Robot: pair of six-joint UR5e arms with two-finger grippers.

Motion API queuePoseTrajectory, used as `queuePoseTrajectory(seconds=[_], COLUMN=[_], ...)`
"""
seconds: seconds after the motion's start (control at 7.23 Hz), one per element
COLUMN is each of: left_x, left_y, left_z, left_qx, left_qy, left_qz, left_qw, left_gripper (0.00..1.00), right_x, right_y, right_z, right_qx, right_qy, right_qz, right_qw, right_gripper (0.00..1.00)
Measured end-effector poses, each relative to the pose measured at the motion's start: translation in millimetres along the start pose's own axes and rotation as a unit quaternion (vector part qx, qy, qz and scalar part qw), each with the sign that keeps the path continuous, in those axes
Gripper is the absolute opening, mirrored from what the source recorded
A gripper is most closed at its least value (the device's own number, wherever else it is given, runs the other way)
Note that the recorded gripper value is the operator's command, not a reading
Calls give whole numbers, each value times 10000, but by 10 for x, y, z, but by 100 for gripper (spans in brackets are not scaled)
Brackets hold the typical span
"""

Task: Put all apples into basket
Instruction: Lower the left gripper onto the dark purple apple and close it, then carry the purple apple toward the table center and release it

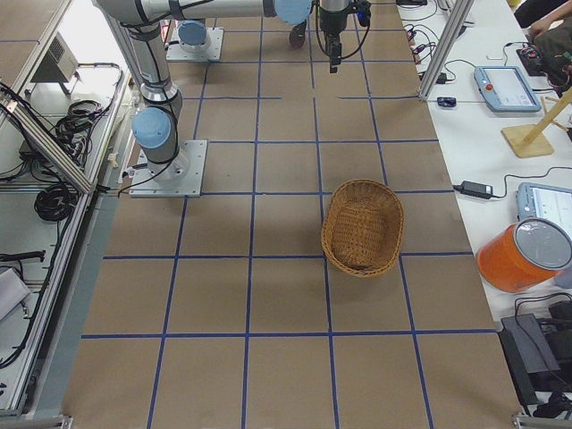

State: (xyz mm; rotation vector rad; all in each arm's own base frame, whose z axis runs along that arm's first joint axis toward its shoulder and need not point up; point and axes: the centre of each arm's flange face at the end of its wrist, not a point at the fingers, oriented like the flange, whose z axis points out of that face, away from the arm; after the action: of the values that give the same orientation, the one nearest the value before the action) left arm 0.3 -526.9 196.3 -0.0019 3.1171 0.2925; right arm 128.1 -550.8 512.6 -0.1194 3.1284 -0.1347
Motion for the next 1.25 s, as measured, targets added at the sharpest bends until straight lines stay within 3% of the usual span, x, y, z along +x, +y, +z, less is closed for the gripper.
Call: queuePoseTrajectory(seconds=[0.14,0.28,0.55,0.83,1.25], left_x=[0,4,52,452,1862], left_y=[-3,13,26,33,37], left_z=[21,5,-210,-674,-888], left_qx=[-61,-104,-133,-206,278], left_qy=[-2,-3,10,175,548], left_qz=[5,10,30,-229,-1149], left_qw=[10000,9999,9999,9994,9915], left_gripper=[24,6,5,5,5], right_x=[0,0,0,0,0], right_y=[0,1,-1,-1,-2], right_z=[1,2,6,5,11], right_qx=[-1,-2,-6,-5,-10], right_qy=[0,-1,-1,-1,-1], right_qz=[-1,0,-1,1,-3], right_qw=[10000,10000,10000,10000,10000], right_gripper=[100,100,100,100,100])
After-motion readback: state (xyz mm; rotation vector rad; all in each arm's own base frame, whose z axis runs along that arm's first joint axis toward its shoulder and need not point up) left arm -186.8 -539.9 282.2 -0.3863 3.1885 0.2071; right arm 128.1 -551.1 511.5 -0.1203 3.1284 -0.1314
